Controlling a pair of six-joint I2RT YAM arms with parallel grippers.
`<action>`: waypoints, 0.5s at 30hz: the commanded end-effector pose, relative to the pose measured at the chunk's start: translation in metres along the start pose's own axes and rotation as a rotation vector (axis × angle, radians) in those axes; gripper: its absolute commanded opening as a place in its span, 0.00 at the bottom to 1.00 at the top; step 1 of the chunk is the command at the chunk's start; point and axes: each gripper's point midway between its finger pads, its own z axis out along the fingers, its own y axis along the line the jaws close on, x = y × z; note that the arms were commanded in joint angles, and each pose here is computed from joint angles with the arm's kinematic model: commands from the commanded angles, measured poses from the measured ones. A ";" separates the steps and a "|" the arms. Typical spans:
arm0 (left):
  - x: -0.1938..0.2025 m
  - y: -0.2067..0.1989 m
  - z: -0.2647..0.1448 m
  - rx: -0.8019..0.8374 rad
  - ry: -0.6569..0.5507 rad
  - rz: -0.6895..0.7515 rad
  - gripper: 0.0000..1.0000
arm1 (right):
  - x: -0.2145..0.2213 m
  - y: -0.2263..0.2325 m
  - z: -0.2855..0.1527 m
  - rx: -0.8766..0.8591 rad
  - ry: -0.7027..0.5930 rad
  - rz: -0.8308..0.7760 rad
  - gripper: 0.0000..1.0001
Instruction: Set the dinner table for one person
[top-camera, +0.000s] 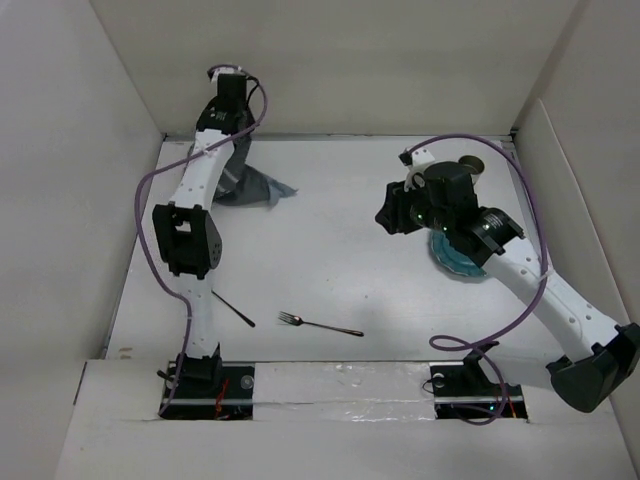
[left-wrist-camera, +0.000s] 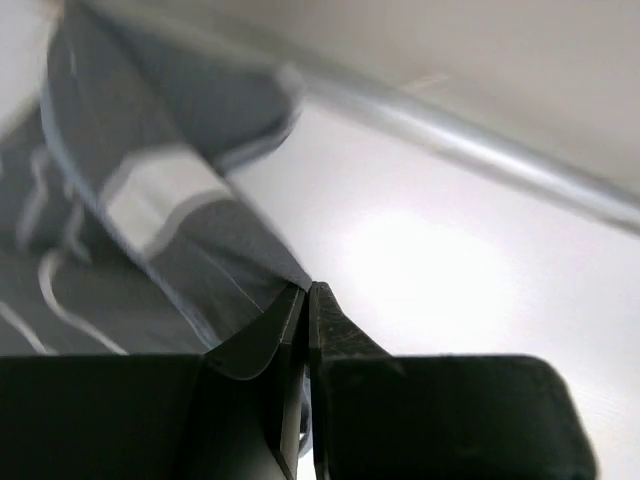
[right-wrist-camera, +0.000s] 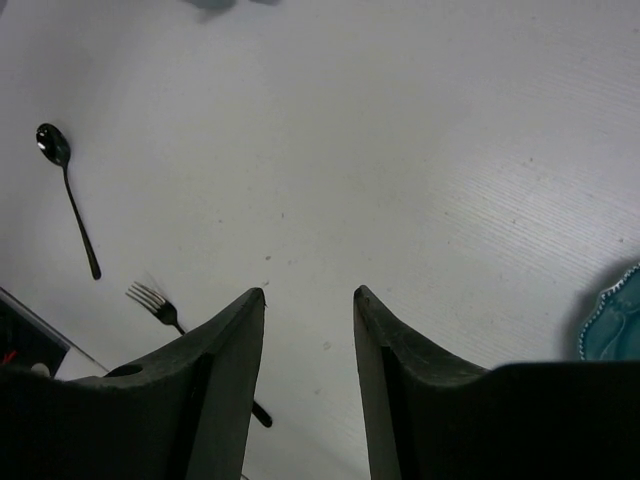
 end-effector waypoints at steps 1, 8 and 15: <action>-0.125 -0.067 -0.160 0.333 -0.312 -0.066 0.00 | -0.053 0.007 -0.011 -0.009 -0.153 -0.026 0.45; -0.143 -0.052 -0.239 0.492 -0.392 -0.088 0.00 | -0.066 0.010 -0.016 -0.013 -0.182 -0.020 0.46; -0.082 0.022 -0.185 0.478 -0.285 -0.233 0.00 | -0.030 0.004 0.018 -0.011 -0.078 0.024 0.65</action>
